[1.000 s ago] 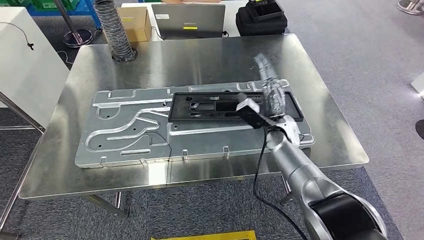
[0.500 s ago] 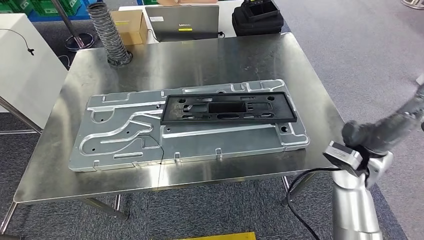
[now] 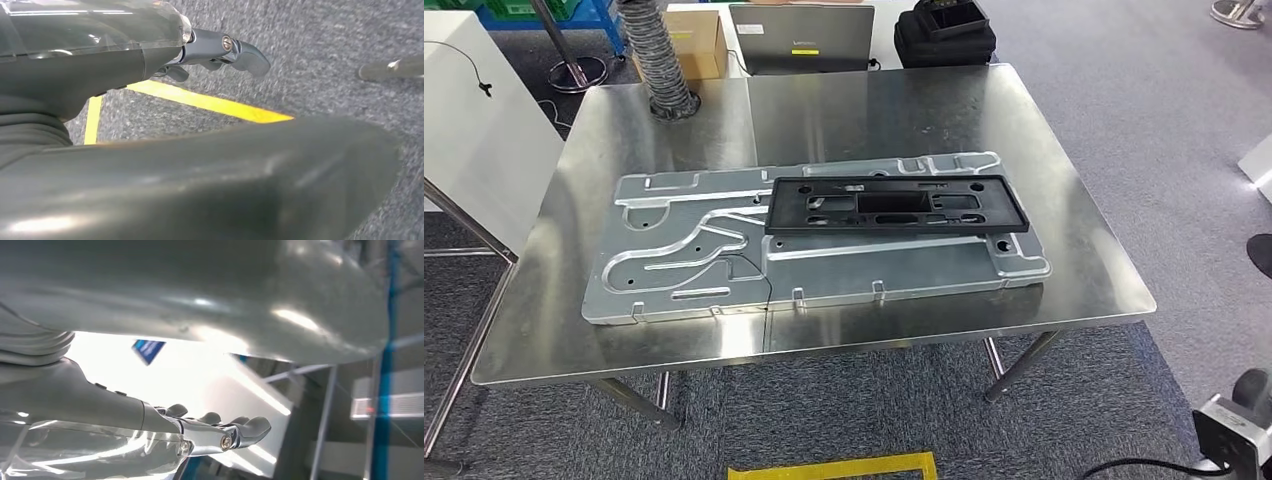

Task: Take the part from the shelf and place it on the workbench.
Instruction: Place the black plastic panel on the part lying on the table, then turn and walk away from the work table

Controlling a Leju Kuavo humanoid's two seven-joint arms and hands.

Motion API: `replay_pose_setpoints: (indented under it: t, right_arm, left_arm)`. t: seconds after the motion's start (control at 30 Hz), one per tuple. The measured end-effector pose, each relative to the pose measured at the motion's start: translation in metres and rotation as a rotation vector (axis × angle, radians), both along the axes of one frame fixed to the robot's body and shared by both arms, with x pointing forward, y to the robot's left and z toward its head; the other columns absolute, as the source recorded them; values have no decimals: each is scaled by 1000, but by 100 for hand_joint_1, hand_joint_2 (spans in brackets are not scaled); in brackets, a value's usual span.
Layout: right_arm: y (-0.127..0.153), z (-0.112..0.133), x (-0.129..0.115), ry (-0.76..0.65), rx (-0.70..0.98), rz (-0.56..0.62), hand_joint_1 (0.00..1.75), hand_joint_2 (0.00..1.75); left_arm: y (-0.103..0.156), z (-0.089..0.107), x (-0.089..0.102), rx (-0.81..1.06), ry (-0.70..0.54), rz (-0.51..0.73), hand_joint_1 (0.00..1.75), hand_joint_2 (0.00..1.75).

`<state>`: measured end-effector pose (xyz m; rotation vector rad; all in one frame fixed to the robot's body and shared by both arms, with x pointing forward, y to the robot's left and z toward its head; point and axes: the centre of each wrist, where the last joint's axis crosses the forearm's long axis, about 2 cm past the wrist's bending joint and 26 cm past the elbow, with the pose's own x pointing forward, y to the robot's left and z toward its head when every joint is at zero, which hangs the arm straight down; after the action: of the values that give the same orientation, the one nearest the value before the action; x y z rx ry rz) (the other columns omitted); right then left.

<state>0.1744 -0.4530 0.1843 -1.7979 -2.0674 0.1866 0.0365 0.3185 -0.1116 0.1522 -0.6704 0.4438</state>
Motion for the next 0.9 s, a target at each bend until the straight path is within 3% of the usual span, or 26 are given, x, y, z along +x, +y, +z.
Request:
replay_pose_setpoints:
  t: [0.2, 0.47, 0.7, 0.9]
  right_arm:
    - [-10, -27, -38, 75, 116, -105, 0, 0]
    - [-12, -60, -59, 197, 210, -177, 0, 0]
    - [-20, -118, -76, 379, 388, -257, 0, 0]
    - [-10, -177, -89, 497, 658, -276, 0, 0]
  left_arm:
    - [-3, 0, 0, -13, -8, -28, 0, 0]
    - [-4, 0, -1, -12, -2, -27, 0, 0]
    - [-9, 0, 3, -12, 18, -17, 0, 0]
    - [-17, -1, 0, -30, 21, -19, 0, 0]
